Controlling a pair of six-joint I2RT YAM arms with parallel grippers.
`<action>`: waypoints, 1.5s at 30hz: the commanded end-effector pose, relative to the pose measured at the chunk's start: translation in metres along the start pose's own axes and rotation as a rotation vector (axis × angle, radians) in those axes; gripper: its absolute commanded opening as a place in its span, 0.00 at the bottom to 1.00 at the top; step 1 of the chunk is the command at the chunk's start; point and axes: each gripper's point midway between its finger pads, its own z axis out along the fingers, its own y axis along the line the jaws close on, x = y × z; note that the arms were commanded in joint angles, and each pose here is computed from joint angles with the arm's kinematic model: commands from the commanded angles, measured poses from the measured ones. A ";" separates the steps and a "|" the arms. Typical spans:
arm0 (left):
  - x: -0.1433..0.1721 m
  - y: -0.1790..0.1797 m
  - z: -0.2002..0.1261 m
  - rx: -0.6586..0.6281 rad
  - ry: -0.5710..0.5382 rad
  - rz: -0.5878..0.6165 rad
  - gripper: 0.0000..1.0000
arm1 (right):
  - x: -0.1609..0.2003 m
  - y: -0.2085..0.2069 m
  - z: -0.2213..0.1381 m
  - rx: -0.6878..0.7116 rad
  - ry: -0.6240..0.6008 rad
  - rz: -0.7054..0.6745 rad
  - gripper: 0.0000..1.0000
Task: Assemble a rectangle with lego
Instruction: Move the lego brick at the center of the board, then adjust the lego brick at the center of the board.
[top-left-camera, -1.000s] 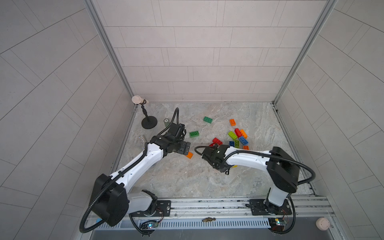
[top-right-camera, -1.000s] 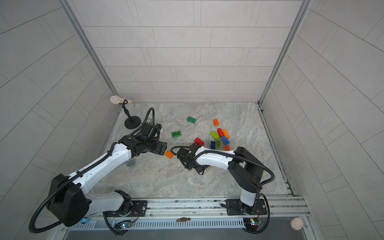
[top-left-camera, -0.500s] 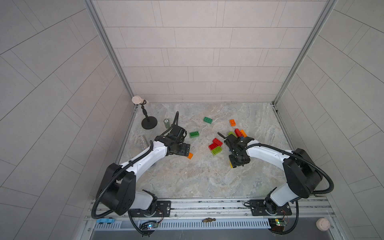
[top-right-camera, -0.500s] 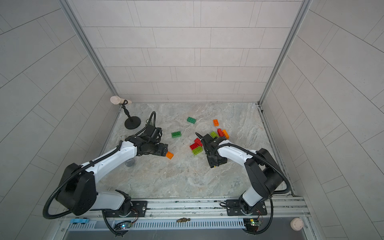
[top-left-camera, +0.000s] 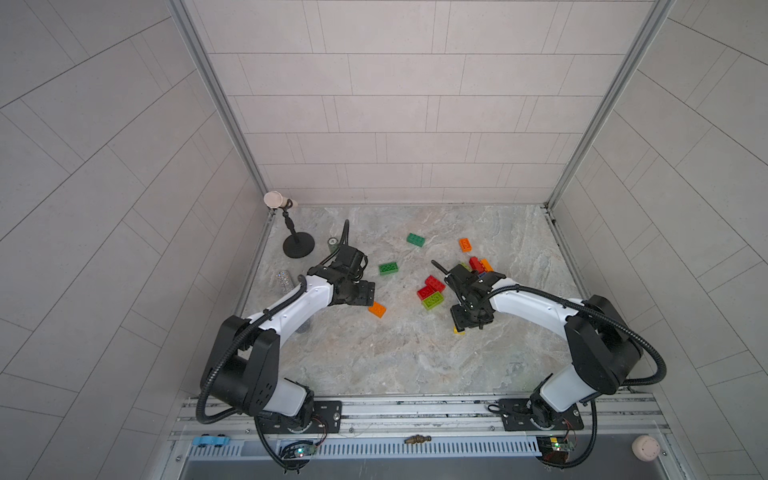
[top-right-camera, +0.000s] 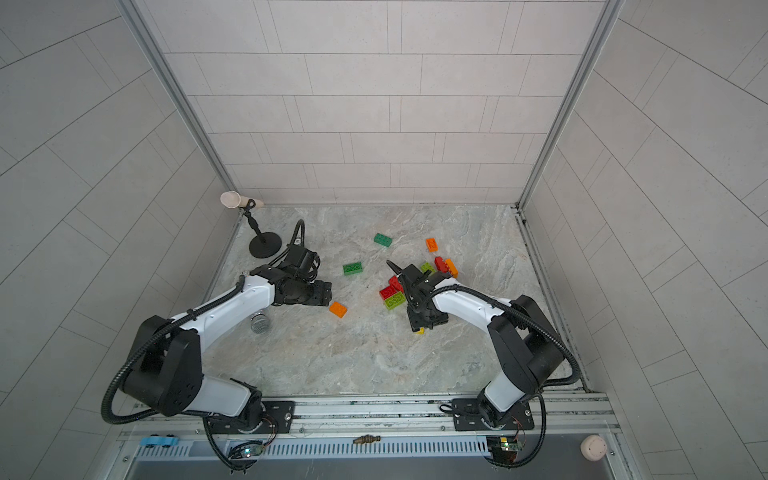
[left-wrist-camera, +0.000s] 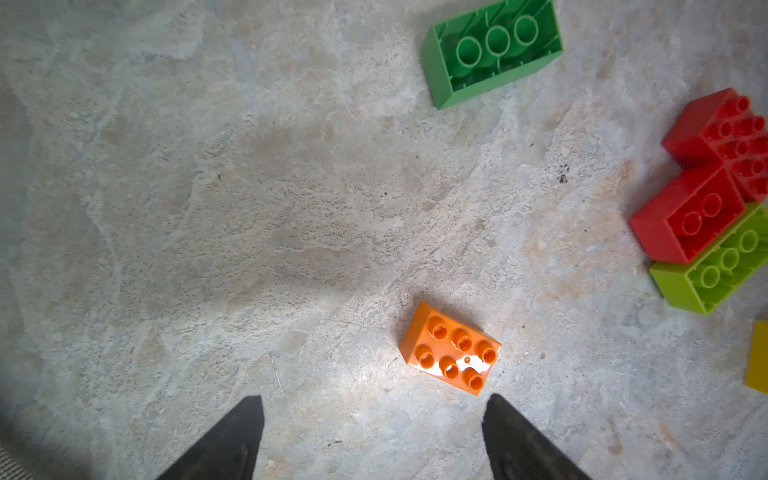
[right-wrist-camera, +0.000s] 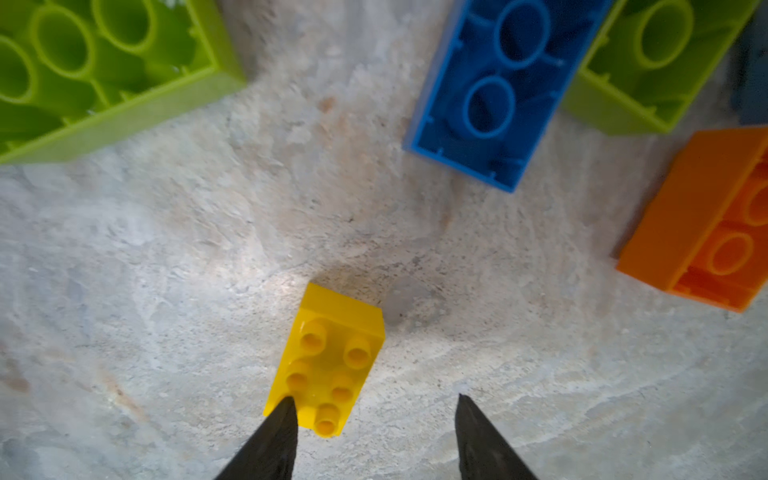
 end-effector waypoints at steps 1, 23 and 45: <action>-0.014 0.006 -0.005 -0.019 -0.041 -0.031 0.87 | -0.004 0.006 0.004 -0.002 -0.005 0.022 0.63; -0.017 -0.006 0.029 0.052 0.008 -0.061 0.66 | -0.006 0.052 0.000 0.029 -0.001 -0.257 0.28; 0.000 -0.089 0.069 0.291 0.136 -0.034 0.33 | -0.015 0.100 -0.007 -0.065 -0.023 -0.377 0.24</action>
